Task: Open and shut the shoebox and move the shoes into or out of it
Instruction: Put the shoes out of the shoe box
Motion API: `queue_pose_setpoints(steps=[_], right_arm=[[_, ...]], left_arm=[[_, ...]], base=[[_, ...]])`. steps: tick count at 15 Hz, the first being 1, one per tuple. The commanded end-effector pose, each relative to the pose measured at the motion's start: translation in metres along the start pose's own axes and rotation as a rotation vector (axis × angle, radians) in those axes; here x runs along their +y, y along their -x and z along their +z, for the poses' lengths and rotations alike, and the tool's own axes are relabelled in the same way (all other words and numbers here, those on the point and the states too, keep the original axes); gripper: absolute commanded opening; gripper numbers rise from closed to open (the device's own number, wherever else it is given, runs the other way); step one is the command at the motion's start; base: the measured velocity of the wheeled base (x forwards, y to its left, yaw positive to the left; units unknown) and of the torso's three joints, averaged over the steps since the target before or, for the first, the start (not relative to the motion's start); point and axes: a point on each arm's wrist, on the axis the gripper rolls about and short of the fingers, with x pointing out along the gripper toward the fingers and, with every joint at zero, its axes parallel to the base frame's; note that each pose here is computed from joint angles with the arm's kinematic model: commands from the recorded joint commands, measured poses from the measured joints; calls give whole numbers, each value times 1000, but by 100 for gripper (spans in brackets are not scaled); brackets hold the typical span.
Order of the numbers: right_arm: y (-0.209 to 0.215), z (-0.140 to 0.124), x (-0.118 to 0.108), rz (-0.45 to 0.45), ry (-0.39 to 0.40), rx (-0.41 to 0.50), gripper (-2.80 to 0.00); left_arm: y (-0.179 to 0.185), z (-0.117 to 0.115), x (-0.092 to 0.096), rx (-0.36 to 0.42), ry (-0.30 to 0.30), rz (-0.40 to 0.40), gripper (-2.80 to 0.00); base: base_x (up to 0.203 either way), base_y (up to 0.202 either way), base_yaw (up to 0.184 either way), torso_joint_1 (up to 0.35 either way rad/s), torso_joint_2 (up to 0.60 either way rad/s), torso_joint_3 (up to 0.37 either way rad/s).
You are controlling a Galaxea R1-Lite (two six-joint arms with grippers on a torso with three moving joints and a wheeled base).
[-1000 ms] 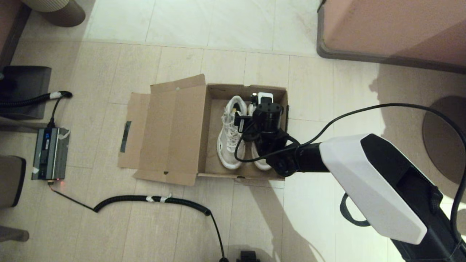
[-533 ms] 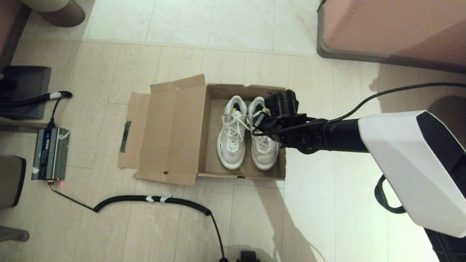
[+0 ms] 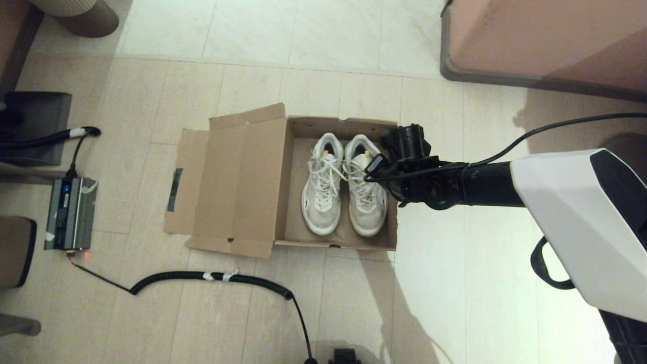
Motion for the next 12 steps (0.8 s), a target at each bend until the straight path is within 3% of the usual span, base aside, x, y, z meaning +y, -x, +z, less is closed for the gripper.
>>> queue_pose_setpoints(steps=[1, 3, 9, 12], right_arm=[[-11, -2, -11, -26, -53, 0, -280], [-18, -2, -17, -29, -143, 13, -280], [-25, -4, -18, -58, -142, -38, -280], [-24, -3, -19, -90, -207, -88, -280]], left_arm=[[-1, -2, 0, 7, 0, 0, -280], [-1, -2, 0, 7, 0, 0, -280], [-1, -2, 0, 7, 0, 0, -280], [-1, -2, 0, 7, 0, 0, -280]], base=[[0, 0, 0, 0, 0, 0], [0, 0, 0, 0, 0, 0], [0, 0, 0, 0, 0, 0], [0, 0, 0, 0, 0, 0]])
